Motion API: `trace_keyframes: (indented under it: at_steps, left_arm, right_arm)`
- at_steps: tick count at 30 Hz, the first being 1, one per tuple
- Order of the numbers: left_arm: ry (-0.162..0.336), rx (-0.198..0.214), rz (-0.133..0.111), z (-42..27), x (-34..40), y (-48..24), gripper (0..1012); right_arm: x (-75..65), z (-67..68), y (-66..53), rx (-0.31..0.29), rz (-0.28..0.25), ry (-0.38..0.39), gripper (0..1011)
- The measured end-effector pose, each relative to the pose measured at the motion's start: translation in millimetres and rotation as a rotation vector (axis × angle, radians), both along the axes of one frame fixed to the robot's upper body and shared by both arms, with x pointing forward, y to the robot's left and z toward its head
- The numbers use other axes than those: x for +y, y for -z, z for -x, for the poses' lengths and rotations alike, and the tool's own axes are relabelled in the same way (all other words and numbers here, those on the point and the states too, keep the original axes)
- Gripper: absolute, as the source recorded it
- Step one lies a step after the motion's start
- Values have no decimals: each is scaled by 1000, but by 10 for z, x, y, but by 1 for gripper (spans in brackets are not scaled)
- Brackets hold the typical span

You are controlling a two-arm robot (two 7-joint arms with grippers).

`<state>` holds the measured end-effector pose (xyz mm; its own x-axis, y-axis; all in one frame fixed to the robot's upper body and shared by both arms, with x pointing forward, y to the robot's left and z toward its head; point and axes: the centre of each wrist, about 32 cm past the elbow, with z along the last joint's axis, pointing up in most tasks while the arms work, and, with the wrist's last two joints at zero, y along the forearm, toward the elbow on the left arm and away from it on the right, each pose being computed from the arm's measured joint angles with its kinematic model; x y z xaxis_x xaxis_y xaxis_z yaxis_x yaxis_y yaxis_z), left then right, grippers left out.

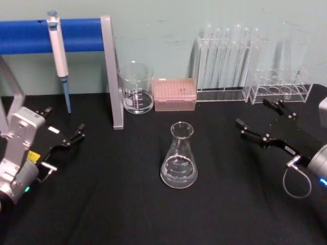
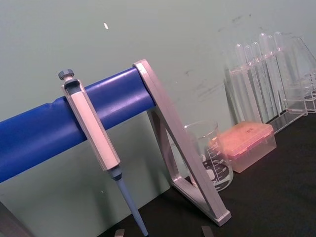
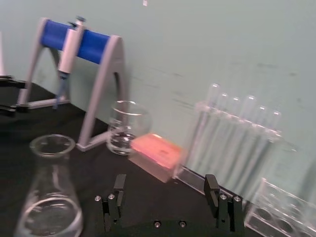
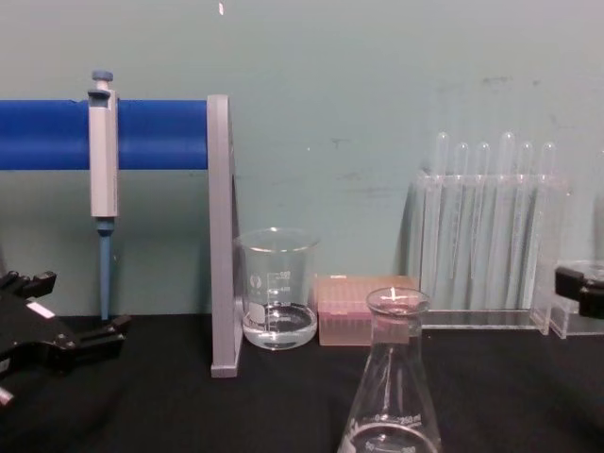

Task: Grasp the erlenmeyer flask with one hand, shake it three times, then place it back.

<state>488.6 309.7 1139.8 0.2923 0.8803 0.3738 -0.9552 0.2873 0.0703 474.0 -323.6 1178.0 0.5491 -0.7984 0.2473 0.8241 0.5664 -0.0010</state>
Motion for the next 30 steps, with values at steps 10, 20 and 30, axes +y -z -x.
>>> trace_keyframes:
  at_steps: [10,20,30]
  left_arm:
    - [0,0,0,0,0,0,1001]
    - [0,0,0,0,0,0,1001]
    - [0,0,0,0,0,0,1001]
  right_arm:
    - [27,-6,-3,16,-1,-123,1000]
    - [92,-67,63,50,-18,-243,1000]
    - [179,-165,167,110,-54,-339,1000]
